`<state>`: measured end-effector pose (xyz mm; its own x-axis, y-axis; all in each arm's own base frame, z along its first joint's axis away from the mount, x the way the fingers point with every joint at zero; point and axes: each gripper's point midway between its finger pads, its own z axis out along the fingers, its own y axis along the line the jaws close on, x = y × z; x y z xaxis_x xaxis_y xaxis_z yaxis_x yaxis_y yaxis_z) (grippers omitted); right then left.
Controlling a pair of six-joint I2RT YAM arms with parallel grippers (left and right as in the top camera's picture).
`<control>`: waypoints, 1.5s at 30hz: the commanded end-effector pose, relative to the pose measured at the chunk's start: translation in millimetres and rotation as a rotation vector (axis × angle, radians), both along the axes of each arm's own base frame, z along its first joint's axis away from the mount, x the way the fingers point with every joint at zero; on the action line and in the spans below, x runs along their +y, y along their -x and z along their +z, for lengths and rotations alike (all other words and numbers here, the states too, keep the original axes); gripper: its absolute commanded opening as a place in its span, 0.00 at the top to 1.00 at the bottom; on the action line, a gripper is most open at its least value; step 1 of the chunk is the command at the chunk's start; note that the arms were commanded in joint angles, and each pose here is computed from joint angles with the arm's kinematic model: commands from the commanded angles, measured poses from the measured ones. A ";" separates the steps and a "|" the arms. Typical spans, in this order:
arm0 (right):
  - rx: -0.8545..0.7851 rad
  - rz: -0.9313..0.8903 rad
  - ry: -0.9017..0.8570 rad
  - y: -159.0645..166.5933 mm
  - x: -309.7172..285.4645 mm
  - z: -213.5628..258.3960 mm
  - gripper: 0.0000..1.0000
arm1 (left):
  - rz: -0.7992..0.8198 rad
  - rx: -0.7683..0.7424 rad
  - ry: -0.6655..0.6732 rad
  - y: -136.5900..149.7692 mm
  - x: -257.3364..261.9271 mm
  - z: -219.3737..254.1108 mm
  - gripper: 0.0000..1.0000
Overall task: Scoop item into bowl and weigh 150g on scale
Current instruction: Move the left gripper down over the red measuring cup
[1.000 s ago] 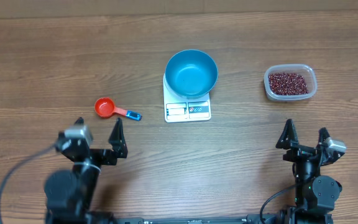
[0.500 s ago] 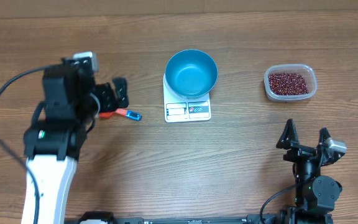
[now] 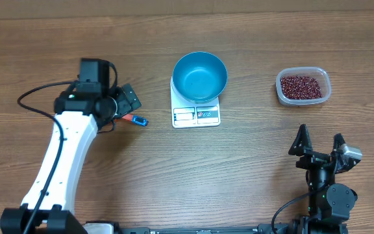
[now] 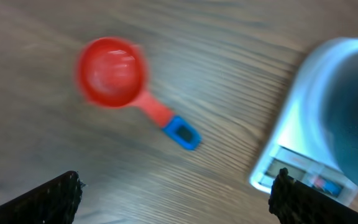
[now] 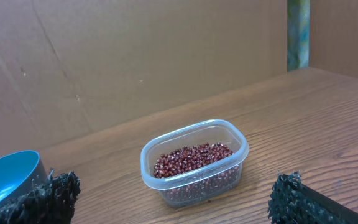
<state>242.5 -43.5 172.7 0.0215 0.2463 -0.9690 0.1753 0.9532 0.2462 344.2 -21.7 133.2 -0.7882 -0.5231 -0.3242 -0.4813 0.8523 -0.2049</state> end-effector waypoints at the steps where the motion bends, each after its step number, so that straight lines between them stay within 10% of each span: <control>1: -0.001 -0.005 0.009 -0.1 -0.5 -2.0 0.00 | 0.217 0.007 -0.073 -4.2 10.1 -8.1 0.00; 17: -0.001 -0.005 0.009 -0.1 -0.5 -2.0 0.00 | 0.479 0.206 -0.029 3.3 -3.8 -83.5 0.04; 45: -0.001 -0.005 0.009 -0.1 -0.5 -2.0 0.00 | 0.482 0.185 -0.035 -23.6 2.7 -123.2 0.16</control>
